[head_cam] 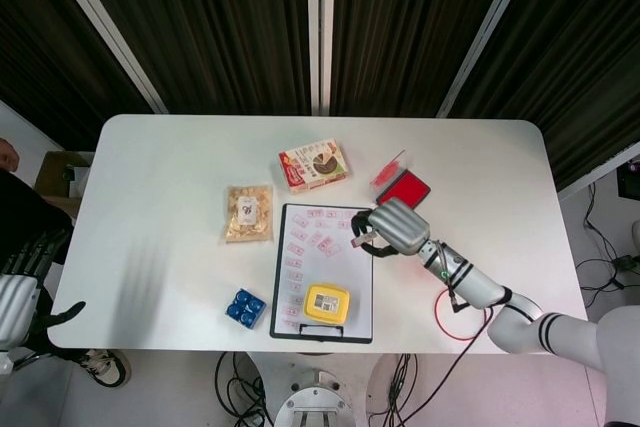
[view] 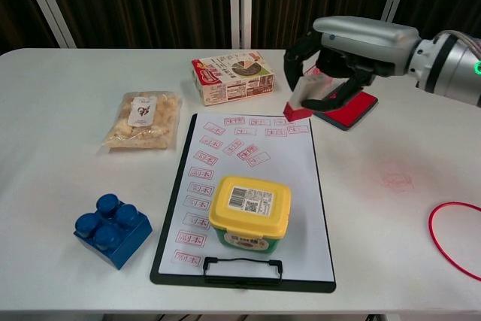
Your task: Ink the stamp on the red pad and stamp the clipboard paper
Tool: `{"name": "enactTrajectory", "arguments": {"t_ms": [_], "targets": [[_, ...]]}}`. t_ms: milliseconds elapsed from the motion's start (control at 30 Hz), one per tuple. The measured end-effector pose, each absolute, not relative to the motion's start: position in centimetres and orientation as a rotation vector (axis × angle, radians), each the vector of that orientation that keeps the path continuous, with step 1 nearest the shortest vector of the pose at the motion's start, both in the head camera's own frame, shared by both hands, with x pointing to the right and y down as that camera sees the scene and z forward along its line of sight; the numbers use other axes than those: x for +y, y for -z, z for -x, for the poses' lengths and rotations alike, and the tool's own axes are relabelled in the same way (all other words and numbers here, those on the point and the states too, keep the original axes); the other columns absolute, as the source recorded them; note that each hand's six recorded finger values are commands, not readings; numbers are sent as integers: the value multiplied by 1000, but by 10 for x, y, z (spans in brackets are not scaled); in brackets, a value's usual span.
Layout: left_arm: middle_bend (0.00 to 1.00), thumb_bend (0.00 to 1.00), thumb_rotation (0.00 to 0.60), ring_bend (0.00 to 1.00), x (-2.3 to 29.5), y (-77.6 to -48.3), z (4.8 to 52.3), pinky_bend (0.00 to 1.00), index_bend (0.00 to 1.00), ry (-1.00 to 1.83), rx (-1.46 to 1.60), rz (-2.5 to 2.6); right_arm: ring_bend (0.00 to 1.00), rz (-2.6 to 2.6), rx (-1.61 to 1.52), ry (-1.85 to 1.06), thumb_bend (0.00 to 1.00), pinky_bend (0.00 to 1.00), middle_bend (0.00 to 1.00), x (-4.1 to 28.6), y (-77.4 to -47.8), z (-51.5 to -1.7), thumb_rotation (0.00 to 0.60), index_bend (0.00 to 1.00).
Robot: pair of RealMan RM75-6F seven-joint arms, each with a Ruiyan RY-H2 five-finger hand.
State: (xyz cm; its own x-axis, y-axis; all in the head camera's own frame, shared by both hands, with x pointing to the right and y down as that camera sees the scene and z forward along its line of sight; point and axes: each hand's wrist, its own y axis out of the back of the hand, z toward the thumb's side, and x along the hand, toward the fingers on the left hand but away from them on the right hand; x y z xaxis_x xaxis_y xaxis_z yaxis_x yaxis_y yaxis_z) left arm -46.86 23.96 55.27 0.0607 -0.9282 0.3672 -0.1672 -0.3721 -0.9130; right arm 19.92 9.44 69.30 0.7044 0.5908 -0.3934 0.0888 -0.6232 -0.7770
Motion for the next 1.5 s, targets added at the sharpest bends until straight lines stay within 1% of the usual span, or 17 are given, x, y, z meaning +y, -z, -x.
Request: {"name": "enactTrajectory", "arguments": {"t_ms": [67,200,300,400,567,767,900,967,1100,1367,1500], "targets": [[90,0,600,68,241,-554,468,159,74,1375,1114,1641,882,2128,-512,-880,398,1000,906,103,-695,-221,600,1000],[91,0,600,68,242,-557,466,159,74,1378,1109,1649,881,2119,-476,-1002,398,1000,907,129,-705,-266,600,1000],[90,0,600,68,241,-558,465,159,74,1375,1107,1655,881,2110,-467,-1077,398,1000,907,142,-713,-294,600,1000],[90,0,600,68,242,-560,464,159,74,1378,1101,1659,881,2094,-462,-1120,398,1000,907,149,-718,-311,600,1000],[90,0,600,68,242,-561,464,159,74,1381,1100,1659,881,2063,-480,-1149,396,1000,907,156,-729,-326,600,1000],[91,0,600,68,243,-560,466,159,74,1386,1100,1653,881,2067,-524,-1155,385,1000,900,162,-742,-328,600,1000],[91,0,600,68,243,-560,465,159,74,1386,1099,1653,882,2078,-546,-1137,338,1000,871,163,-745,-326,600,996],[91,0,600,68,243,-560,465,159,74,1385,1101,1654,881,2080,-543,-1134,306,1000,845,164,-747,-326,600,970],[91,0,600,68,243,-560,465,159,74,1384,1101,1655,882,2088,-524,-1140,263,1000,772,166,-750,-325,600,874],[90,0,600,68,243,-561,466,159,74,1388,1100,1655,881,2090,-523,-1140,231,1000,667,169,-752,-323,600,754],[91,0,600,68,242,-561,466,159,74,1387,1100,1655,881,2090,-514,-1147,215,1000,603,170,-753,-323,600,671]]}}
